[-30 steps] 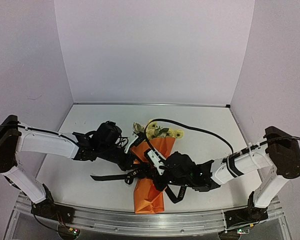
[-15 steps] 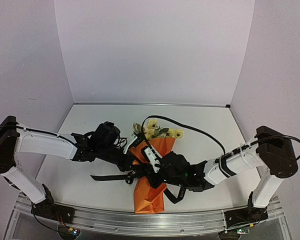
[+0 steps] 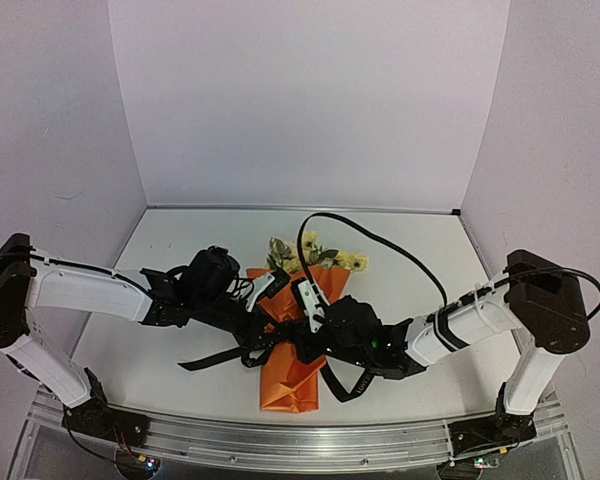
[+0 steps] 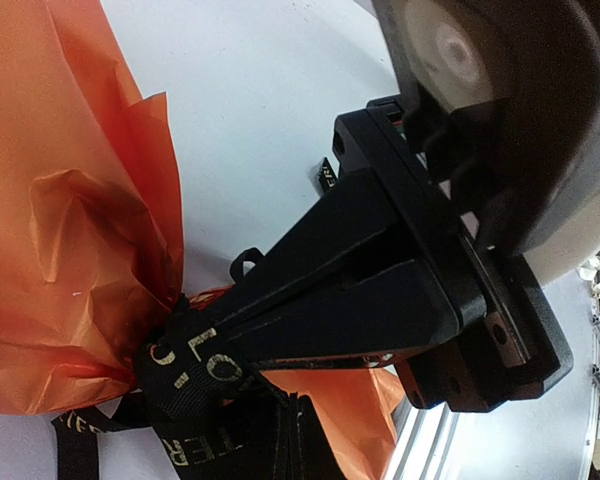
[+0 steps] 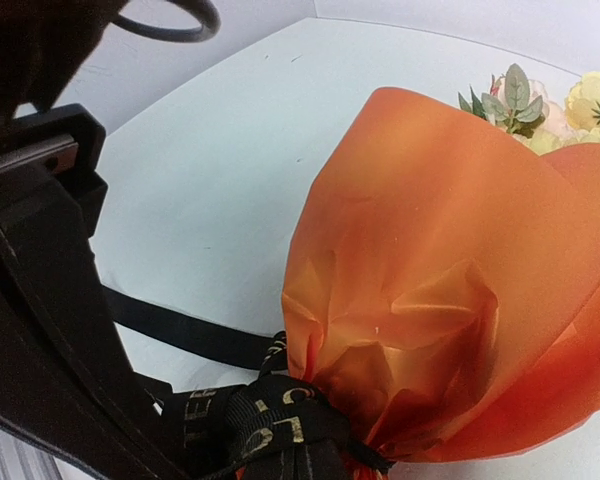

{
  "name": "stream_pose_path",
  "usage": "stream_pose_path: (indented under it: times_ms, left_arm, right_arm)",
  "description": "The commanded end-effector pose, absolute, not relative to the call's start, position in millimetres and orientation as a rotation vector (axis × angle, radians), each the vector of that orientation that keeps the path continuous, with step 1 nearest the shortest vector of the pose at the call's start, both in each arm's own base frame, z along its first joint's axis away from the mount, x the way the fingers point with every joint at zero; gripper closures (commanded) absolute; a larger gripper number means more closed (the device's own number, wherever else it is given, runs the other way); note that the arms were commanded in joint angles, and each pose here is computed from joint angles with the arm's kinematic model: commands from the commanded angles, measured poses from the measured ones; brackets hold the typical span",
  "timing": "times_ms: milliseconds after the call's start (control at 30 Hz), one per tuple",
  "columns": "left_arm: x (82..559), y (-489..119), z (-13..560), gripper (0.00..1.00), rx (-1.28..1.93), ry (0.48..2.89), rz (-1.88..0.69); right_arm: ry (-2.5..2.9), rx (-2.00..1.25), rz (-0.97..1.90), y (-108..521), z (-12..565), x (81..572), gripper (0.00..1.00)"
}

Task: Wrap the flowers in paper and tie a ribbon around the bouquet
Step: Cross the half-tied ribbon over the folded bouquet.

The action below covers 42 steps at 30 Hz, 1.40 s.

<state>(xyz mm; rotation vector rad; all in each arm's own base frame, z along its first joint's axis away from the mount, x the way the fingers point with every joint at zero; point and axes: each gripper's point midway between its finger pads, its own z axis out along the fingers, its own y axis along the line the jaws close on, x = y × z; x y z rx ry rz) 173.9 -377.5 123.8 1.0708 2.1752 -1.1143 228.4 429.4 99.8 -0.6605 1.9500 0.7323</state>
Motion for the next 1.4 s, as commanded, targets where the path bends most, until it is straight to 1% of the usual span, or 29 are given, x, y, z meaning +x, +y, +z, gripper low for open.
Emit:
stream_pose_path:
  times_ms: [0,200,433,633,900,1067,1233,1367]
  left_arm:
    - [173,-381,135,1.0,1.07,2.144,-1.125]
    - [172,-386,118,1.0,1.095,2.196,-1.11]
    - [181,-381,101,1.0,1.048,2.251,-1.021]
    - [190,-388,111,1.0,1.03,2.219,-1.01]
    - [200,-392,123,1.0,1.015,2.2,-0.975]
    - [206,-391,145,1.0,0.991,2.167,-0.973]
    - [186,-394,163,1.0,1.036,2.133,-1.102]
    - [156,-396,164,1.0,1.118,2.117,-1.192]
  right_arm:
    - [1.915,-0.567,0.784,431,118,239,1.0]
    - [1.941,-0.505,0.79,424,116,247,1.0]
    - [2.003,-0.417,0.915,419,114,255,1.0]
    - [2.068,-0.376,1.09,421,115,261,1.0]
    - [2.1,-0.373,1.306,429,131,260,1.0]
    - [2.092,-0.385,1.349,427,141,254,1.0]
    - [2.142,-0.382,1.287,404,122,237,1.0]
    - [2.164,-0.462,1.235,405,103,209,1.0]
